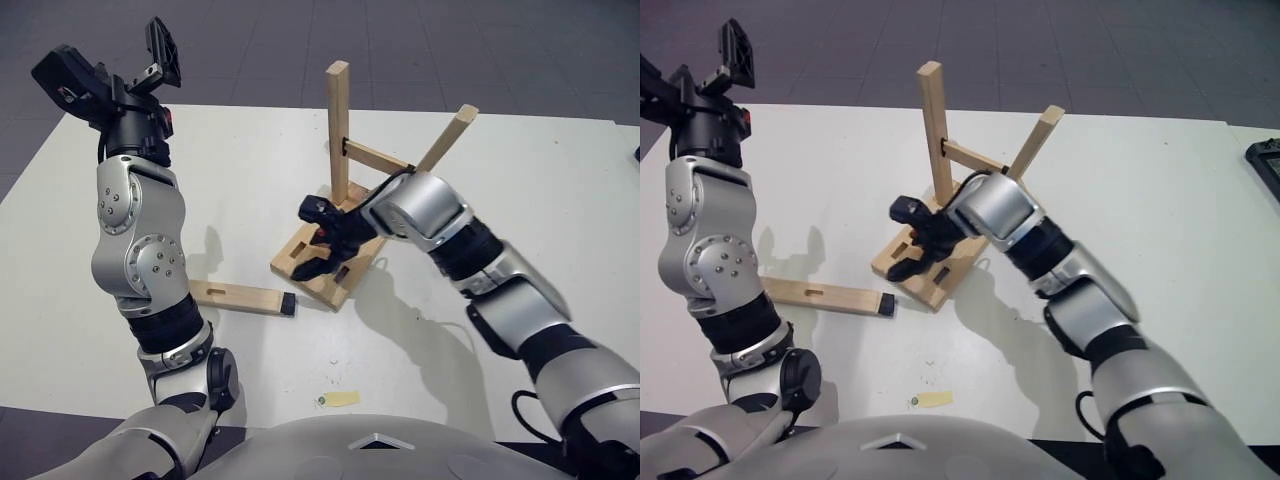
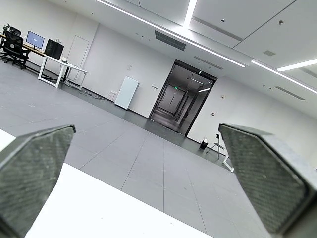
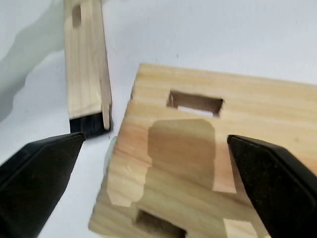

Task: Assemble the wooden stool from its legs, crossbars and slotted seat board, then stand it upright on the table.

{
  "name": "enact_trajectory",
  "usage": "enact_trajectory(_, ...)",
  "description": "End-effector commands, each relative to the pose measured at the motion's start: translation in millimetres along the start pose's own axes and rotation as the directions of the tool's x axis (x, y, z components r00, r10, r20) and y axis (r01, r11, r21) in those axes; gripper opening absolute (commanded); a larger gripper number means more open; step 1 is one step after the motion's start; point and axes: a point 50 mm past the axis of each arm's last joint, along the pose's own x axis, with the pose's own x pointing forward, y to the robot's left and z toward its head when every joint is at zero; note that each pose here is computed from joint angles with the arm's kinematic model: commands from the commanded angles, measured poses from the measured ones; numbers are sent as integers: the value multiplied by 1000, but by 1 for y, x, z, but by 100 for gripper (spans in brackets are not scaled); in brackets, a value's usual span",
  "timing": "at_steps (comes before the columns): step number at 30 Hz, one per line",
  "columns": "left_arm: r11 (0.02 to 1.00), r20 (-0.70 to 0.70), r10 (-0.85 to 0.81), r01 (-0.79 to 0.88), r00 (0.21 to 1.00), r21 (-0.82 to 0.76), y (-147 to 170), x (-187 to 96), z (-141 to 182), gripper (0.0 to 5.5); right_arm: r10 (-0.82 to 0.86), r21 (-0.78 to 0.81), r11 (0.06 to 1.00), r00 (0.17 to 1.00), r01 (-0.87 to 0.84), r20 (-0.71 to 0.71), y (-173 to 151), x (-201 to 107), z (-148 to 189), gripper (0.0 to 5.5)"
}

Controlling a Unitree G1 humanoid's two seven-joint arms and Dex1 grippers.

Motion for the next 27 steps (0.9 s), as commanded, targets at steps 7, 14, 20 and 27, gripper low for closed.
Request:
enact_trajectory(7, 1000, 5, 7, -7, 1000, 26, 1, 0, 3, 540, -92, -107, 991, 995, 87, -42, -9, -39, -28, 538)
enact_trajectory(14, 999, 5, 0, 0, 1000, 39, -2, 2, 2, 540, -211, -101, 974, 975, 203, -67, -34, -51, -45, 538)
enact_trajectory(20, 999, 1, -8, 8, 1000, 40, -3, 2, 1, 540, -370, -195, 917, 925, 347, -92, -61, -47, -47, 538)
enact_trajectory(27, 999, -5, -1, 1, 1000, 42, 0, 1, 0, 540, -436, -232, 874, 900, 426, 9, -71, -44, -33, 538)
